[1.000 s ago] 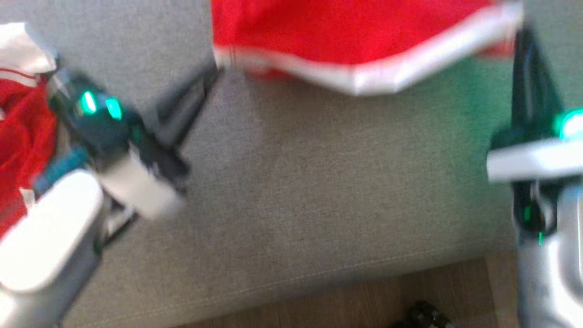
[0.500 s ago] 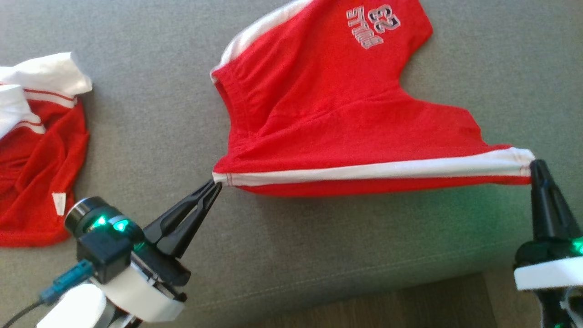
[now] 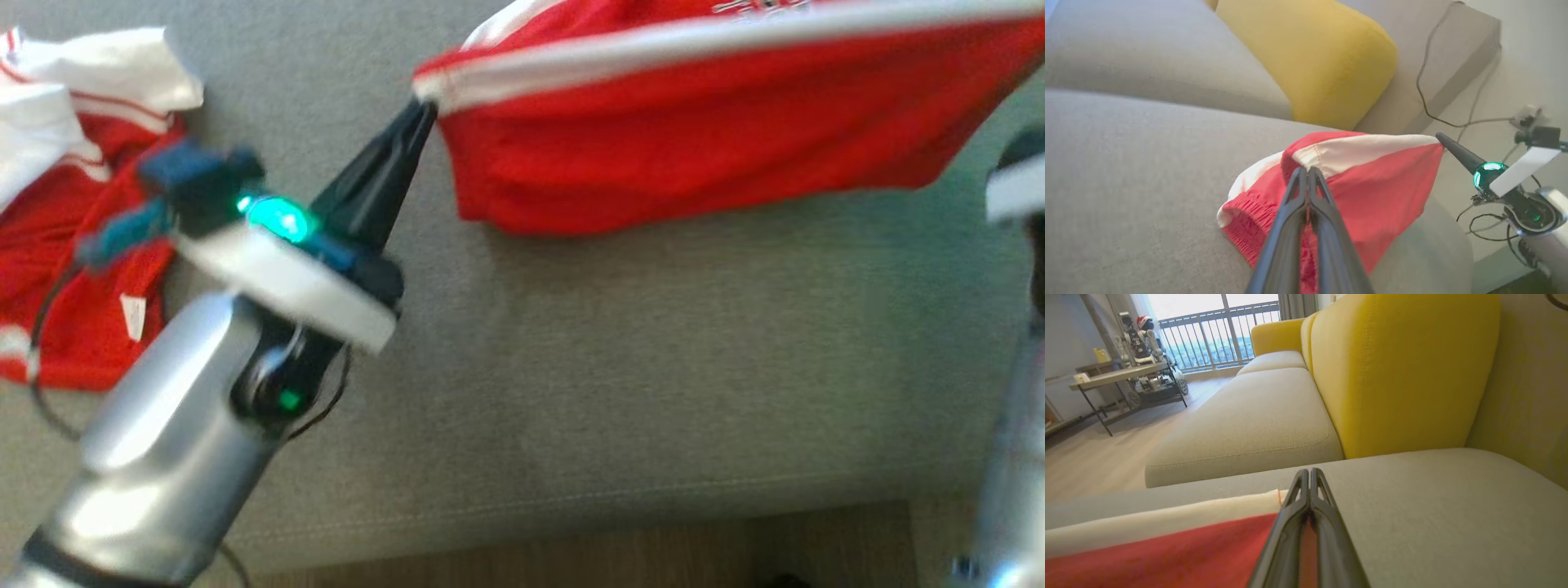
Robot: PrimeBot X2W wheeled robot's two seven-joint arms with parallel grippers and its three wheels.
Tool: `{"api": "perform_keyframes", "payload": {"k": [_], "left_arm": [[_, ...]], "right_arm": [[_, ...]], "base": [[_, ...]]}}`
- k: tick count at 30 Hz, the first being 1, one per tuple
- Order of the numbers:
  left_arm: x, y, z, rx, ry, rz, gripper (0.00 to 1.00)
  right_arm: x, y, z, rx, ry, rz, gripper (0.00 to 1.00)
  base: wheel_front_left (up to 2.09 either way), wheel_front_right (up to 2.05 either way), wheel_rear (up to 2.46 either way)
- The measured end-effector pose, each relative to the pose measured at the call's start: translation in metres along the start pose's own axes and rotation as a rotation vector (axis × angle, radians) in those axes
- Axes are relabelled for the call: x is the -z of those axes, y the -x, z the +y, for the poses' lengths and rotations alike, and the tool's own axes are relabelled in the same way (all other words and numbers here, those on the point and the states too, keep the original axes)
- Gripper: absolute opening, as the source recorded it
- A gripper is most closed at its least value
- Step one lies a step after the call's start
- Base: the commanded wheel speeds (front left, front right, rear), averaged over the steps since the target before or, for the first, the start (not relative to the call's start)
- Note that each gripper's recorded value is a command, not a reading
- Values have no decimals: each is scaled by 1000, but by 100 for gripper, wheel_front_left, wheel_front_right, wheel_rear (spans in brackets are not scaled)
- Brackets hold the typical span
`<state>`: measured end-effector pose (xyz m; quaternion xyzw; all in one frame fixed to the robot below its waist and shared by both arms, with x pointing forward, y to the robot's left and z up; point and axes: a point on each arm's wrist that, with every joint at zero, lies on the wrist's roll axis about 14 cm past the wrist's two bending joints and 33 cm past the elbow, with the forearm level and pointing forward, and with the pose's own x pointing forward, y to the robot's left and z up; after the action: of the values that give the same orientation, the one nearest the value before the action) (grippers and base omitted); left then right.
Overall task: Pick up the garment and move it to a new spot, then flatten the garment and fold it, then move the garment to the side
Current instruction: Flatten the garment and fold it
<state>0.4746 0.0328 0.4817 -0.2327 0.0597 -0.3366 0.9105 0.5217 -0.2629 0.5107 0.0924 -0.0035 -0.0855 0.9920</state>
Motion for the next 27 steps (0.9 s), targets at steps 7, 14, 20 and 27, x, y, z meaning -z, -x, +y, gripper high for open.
{"api": "perform_keyframes", "payload": {"k": [7,14,20,27], "left_arm": [[26,-28,49,-140,265,87,0],[35,-42,95,-227,255,88,0],[33,-46,99,-228,244,62,0],[36,-46,99,-225,213,60,58]], "right_arm": [[26,-78,51,-82,92,48,0],[73,-128,86,-160,201,119,0],[92,-142,83,-161,269,139,0],[103,-144,78,-147,254,149,100]], "base": [[0,0,0],[0,0,0],[0,0,0],[0,0,0]]}}
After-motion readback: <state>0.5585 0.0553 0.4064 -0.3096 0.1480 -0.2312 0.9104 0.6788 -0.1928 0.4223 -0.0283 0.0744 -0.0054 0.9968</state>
